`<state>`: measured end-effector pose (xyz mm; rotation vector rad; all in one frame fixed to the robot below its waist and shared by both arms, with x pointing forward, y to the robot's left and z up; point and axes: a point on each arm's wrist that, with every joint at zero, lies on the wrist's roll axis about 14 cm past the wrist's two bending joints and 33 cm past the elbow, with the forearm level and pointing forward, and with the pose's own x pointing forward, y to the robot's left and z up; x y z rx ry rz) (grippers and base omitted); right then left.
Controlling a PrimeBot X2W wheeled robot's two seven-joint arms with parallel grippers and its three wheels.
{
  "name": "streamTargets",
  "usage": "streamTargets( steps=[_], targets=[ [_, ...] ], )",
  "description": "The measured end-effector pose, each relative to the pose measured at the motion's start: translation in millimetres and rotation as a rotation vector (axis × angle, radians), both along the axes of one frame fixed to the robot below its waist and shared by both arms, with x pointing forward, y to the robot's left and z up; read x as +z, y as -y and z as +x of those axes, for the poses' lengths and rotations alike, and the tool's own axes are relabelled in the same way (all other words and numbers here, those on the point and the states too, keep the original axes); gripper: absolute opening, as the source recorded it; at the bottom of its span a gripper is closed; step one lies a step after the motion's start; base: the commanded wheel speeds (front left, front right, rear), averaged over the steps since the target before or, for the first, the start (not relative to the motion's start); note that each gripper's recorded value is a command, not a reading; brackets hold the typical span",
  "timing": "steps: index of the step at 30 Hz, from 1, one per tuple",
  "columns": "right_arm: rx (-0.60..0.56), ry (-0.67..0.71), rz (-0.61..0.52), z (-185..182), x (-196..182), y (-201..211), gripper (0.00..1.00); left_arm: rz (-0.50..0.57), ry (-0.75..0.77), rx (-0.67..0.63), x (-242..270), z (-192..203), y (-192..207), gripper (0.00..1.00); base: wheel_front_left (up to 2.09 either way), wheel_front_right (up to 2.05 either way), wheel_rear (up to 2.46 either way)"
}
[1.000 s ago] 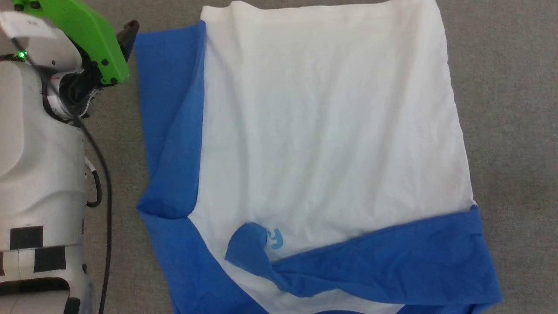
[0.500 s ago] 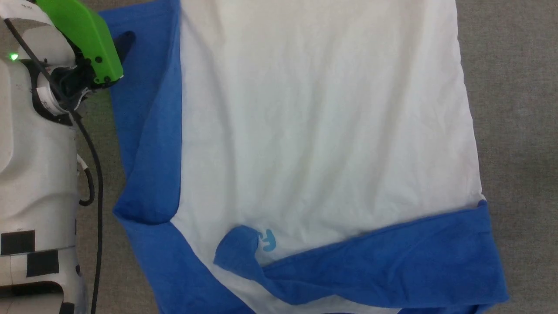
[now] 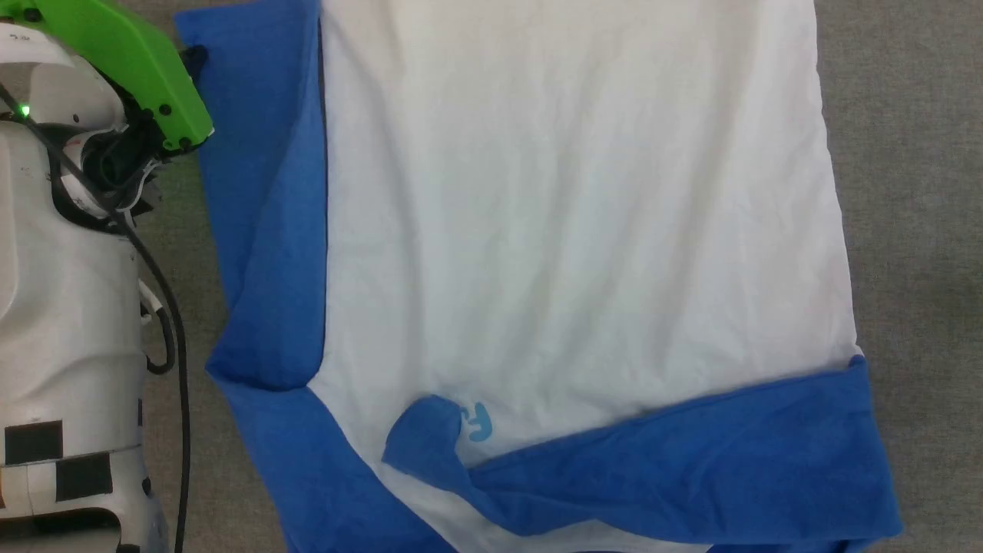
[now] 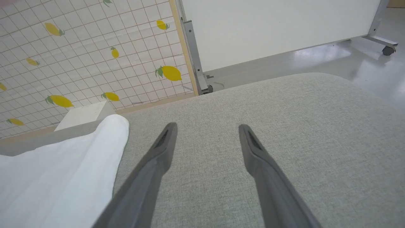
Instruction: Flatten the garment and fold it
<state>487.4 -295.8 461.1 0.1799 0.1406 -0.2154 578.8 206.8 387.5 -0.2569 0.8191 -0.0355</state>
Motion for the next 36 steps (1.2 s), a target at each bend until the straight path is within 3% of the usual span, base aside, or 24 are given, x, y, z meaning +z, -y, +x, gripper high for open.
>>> streamTargets(
  steps=[6,11,19,20,23,31,36],
  targets=[
    [0.013,0.023,0.012,1,10,-5,1.0,-0.065,0.126,0.078,31,4,-13,0.0,0.0,0.0,0.0],
    [0.025,0.057,0.025,-1,26,-11,1.0,-0.097,0.183,0.161,48,-17,-39,0.0,0.0,0.0,0.0],
    [0.059,0.09,0.041,-15,49,-26,1.0,-0.022,0.271,0.311,82,-69,-108,0.0,0.0,0.0,0.0],
    [0.076,0.106,0.046,-20,59,-32,1.0,0.017,0.324,0.366,101,-89,-135,0.0,0.0,0.0,0.0],
    [0.095,0.125,0.05,-24,71,-40,1.0,0.044,0.377,0.409,124,-108,-157,0.0,0.0,0.0,0.0],
    [0.151,0.172,0.074,-35,94,-63,1.0,0.044,0.474,0.452,163,-150,-179,0.0,0.0,0.0,0.0],
    [0.162,0.202,0.083,-44,107,-69,1.0,-0.028,0.597,0.376,192,-161,-153,0.0,0.0,0.0,0.0]
  ],
)
